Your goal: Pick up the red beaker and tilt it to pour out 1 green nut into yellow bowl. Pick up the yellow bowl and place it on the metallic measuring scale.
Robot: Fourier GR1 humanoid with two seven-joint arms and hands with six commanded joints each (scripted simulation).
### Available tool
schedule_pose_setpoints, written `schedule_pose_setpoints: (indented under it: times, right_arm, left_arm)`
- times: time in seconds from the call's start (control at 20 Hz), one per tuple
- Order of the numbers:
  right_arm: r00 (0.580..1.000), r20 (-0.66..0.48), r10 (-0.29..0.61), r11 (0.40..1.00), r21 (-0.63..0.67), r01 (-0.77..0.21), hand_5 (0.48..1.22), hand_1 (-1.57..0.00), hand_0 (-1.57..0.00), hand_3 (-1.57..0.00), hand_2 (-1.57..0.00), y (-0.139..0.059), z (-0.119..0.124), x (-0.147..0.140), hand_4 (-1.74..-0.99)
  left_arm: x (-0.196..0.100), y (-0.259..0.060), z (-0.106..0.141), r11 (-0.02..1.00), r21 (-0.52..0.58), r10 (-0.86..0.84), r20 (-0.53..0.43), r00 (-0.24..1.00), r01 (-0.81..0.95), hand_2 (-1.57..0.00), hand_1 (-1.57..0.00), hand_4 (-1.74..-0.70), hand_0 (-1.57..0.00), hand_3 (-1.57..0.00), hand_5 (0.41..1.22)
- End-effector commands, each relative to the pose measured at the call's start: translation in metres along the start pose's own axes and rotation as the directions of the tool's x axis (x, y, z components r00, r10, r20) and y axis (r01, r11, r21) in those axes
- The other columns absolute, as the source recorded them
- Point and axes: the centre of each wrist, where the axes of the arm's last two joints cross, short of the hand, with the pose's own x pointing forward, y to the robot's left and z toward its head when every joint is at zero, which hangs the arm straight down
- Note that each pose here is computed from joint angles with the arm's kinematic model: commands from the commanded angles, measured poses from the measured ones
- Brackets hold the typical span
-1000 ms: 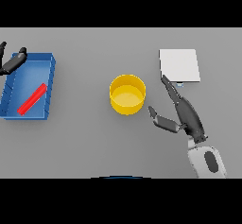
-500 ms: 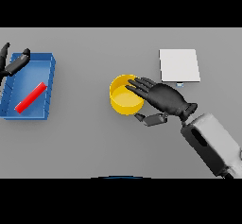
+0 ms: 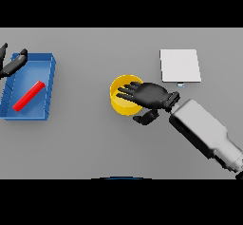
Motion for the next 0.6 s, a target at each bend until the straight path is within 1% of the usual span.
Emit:
schedule_pose_setpoints:
  times: [0.0,0.05,0.15,0.2,0.3,0.45,0.55]
  right_arm:
    - [1.0,-0.003,0.01,1.0,0.018,-0.009,0.703,0.0,0.0,0.0,0.0,-0.003,-0.004,0.0,-1.231]
    - [1.0,-0.001,0.021,0.999,0.043,-0.021,0.705,0.0,0.0,0.0,0.0,0.002,-0.005,-0.001,-1.239]
    - [0.999,0.005,0.044,0.996,0.076,-0.044,0.714,0.0,0.0,0.0,0.0,-0.001,-0.01,0.0,-1.259]
    - [0.998,-0.012,0.06,0.994,0.092,-0.059,0.72,0.0,0.0,0.0,0.0,-0.002,-0.016,0.0,-1.266]
    - [0.998,-0.015,0.067,0.99,0.123,-0.065,0.735,0.0,0.0,0.0,0.0,-0.004,-0.02,0.001,-1.275]
    - [0.999,-0.015,0.05,0.988,0.147,-0.047,0.753,0.0,0.0,0.0,0.0,-0.006,-0.024,0.001,-1.297]
    - [0.999,-0.043,0.02,0.988,0.151,-0.014,0.787,0.0,0.0,-0.02,0.0,-0.005,-0.029,0.002,-1.319]
  left_arm:
    - [-0.001,0.001,-0.001,1.0,0.0,-0.004,-0.006,1.0,0.004,0.0,0.0,-0.72,0.0,0.0,0.688]
    - [-0.006,0.002,0.0,1.0,-0.003,0.004,0.002,1.0,-0.004,0.0,0.0,-0.72,0.0,0.0,0.687]
    - [-0.005,0.003,-0.002,1.0,0.003,0.005,-0.007,1.0,-0.005,0.0,0.0,-0.72,0.0,0.0,0.688]
    - [-0.003,0.004,-0.001,1.0,0.004,0.007,-0.003,1.0,-0.007,0.0,0.0,-0.72,0.0,0.0,0.684]
    - [-0.004,0.002,-0.001,1.0,-0.004,0.002,0.001,1.0,-0.002,0.0,0.0,-0.72,0.0,0.0,0.684]
    - [-0.004,0.004,0.001,1.0,0.001,0.009,0.016,1.0,-0.009,0.0,0.0,-0.72,0.0,0.0,0.688]
    - [-0.006,0.003,0.002,1.0,0.004,0.008,0.017,1.0,-0.008,0.0,0.0,-0.72,0.0,0.0,0.685]
